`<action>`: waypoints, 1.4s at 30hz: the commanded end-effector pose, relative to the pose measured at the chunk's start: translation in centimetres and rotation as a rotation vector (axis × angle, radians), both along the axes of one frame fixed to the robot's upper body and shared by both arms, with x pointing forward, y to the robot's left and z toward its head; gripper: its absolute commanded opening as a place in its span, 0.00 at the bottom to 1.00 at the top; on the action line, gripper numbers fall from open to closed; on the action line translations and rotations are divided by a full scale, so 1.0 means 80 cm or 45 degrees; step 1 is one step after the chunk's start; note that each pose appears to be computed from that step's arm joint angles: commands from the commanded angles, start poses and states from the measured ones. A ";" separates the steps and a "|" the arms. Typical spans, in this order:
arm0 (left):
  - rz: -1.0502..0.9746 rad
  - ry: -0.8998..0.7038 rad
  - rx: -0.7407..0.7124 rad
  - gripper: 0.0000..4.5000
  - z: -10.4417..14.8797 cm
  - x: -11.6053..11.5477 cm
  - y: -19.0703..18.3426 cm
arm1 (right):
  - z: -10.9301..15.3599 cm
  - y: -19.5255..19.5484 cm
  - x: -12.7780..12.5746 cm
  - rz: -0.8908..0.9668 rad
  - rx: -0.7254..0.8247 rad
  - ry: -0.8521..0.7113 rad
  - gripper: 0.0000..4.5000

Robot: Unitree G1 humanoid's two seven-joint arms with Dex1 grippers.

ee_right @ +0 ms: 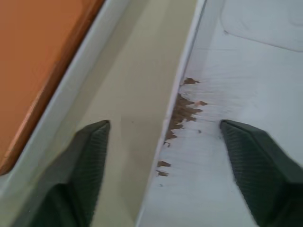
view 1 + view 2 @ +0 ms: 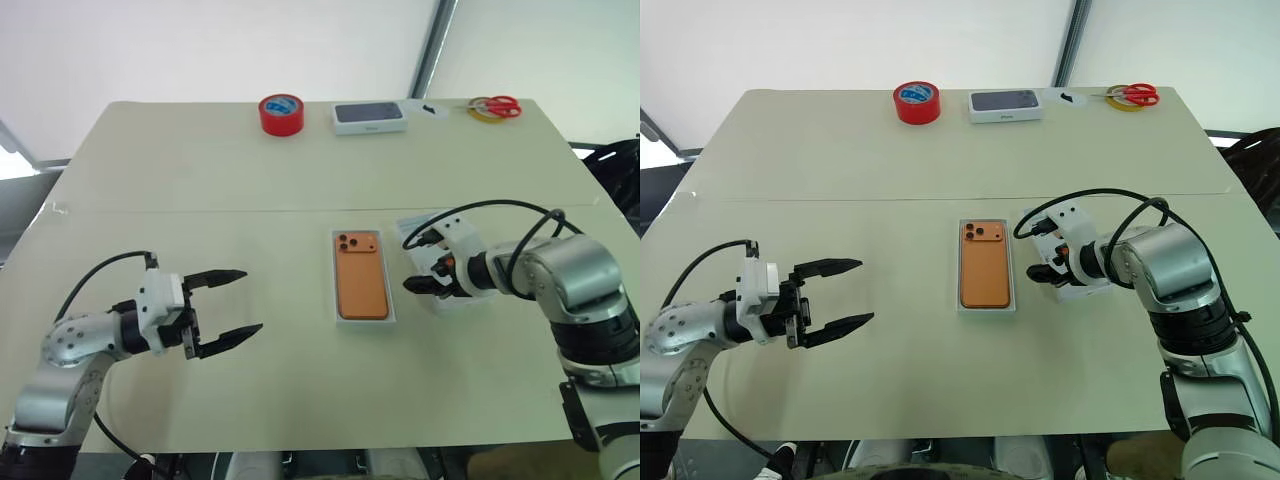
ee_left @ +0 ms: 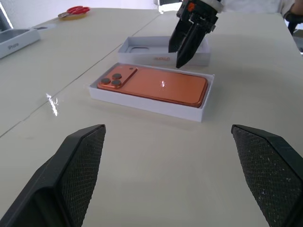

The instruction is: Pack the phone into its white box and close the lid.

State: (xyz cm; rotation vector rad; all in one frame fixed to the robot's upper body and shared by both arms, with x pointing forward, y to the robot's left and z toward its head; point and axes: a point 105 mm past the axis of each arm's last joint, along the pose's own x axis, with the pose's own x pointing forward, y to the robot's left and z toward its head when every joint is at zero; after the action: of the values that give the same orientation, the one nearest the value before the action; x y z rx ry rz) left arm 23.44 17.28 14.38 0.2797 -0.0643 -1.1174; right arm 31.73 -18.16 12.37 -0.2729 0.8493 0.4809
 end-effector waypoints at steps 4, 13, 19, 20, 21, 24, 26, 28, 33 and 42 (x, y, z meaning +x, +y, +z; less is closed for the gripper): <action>0.020 -0.030 0.009 1.00 0.007 -0.002 -0.002 | -0.002 0.004 0.009 -0.033 -0.035 -0.049 0.01; 0.057 0.012 -0.038 0.72 0.007 0.013 0.000 | 0.037 -0.004 0.050 -0.192 0.010 -0.315 0.00; 0.166 -0.010 -0.190 0.01 0.020 0.037 -0.004 | 0.099 0.066 0.067 0.022 0.534 -0.629 0.00; 0.194 -0.019 -0.212 0.01 0.022 0.042 -0.004 | 0.103 0.076 0.065 0.041 0.624 -0.635 0.00; 0.219 -0.030 -0.233 0.01 0.023 0.048 -0.006 | 0.109 0.086 0.064 0.059 0.717 -0.655 0.00; 0.317 -0.061 -0.309 0.01 0.028 0.066 -0.010 | 0.129 0.117 0.053 0.138 1.007 -0.684 0.00; 0.351 -0.066 -0.361 0.01 0.032 0.075 -0.016 | 0.130 0.141 0.033 0.233 1.206 -0.586 0.00; 0.378 -0.070 -0.388 0.01 0.033 0.080 -0.021 | 0.127 0.155 0.017 0.266 1.355 -0.475 0.00; 0.328 -0.018 -0.447 0.01 0.034 0.075 -0.043 | 0.094 0.173 -0.039 0.385 1.643 -0.016 0.00; 0.264 0.054 -0.452 0.01 0.023 0.059 -0.057 | 0.048 0.187 -0.061 0.360 1.606 0.346 0.00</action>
State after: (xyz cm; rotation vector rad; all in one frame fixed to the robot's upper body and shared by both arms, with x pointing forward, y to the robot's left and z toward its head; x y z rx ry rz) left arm 28.81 13.22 15.29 -0.0660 -0.1515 -0.8599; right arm 27.15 -3.74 16.31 0.8943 0.5909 1.2248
